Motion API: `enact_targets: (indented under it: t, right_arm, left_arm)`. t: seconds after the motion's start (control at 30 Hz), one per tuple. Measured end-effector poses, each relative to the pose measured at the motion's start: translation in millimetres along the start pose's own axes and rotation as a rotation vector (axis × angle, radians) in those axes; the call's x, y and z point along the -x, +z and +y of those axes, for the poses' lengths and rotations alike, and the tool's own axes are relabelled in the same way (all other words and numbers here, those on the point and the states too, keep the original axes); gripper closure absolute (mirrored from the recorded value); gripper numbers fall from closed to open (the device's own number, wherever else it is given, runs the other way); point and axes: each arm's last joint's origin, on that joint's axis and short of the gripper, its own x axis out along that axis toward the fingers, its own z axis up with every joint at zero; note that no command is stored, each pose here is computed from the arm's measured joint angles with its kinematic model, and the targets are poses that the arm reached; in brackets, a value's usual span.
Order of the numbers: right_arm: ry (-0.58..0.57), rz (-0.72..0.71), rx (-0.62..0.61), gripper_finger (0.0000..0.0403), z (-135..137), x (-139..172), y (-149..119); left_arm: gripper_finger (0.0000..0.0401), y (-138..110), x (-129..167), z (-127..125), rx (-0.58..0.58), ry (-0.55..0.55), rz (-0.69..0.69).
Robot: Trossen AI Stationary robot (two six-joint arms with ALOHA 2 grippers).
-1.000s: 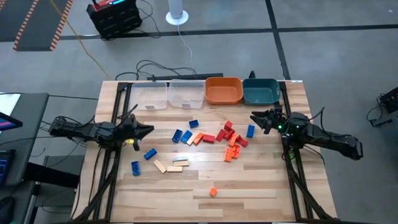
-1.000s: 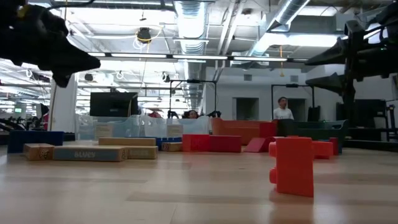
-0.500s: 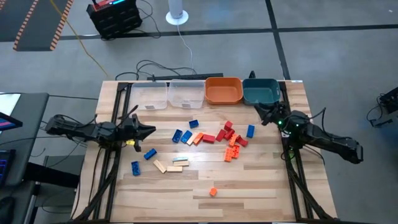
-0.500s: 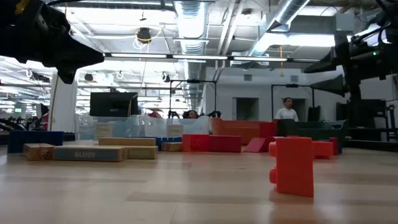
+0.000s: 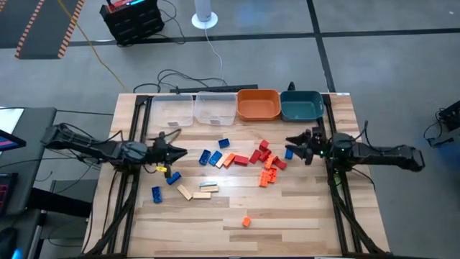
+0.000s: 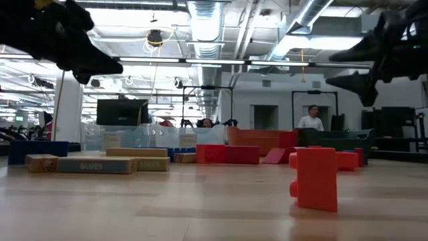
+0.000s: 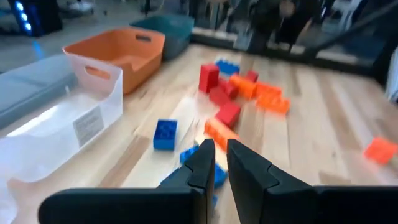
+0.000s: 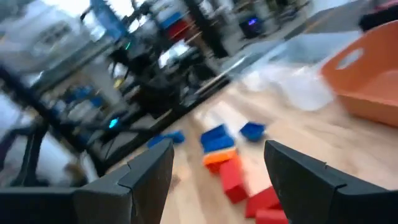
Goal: Sort blocks
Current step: Put the brown block into the right transparent bin
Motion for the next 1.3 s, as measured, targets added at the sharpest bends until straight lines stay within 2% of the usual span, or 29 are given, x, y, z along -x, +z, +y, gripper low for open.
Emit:
enact_targets:
  t: [0.1,0.23,0.43,0.57,0.7,0.9,1.13,1.3]
  right_arm:
    - [-0.060,0.024,0.043,0.0121,4,-4,-8]
    - [-0.162,0.064,0.114,0.0121,7,-9,-20]
    - [-0.166,0.082,0.181,0.0121,20,-18,-28]
    - [-0.232,0.140,0.261,0.0121,33,-29,-28]
    - [-0.290,0.160,0.364,0.0121,47,-46,-27]
    - [-0.335,0.172,0.413,0.0121,54,-69,-39]
    - [-0.320,0.181,0.439,0.0121,59,-75,-44]
    - [-0.332,0.190,0.467,0.0121,57,-73,-41]
  left_arm:
    - [0.0355,7,-7,-5,-0.035,0.014,0.070]
    - [0.0319,17,-17,-13,-0.075,0.032,0.149]
    - [0.0241,25,-36,-24,-0.127,0.052,0.246]
    - [0.0203,31,-54,-29,-0.130,0.083,0.288]
    - [0.0196,28,-79,-29,-0.121,0.143,0.389]
    - [0.0195,9,-115,-23,-0.018,0.274,0.545]
    - [0.0176,-7,-136,-36,0.101,0.184,0.706]
    - [0.0170,1,-129,-70,0.048,0.017,0.714]
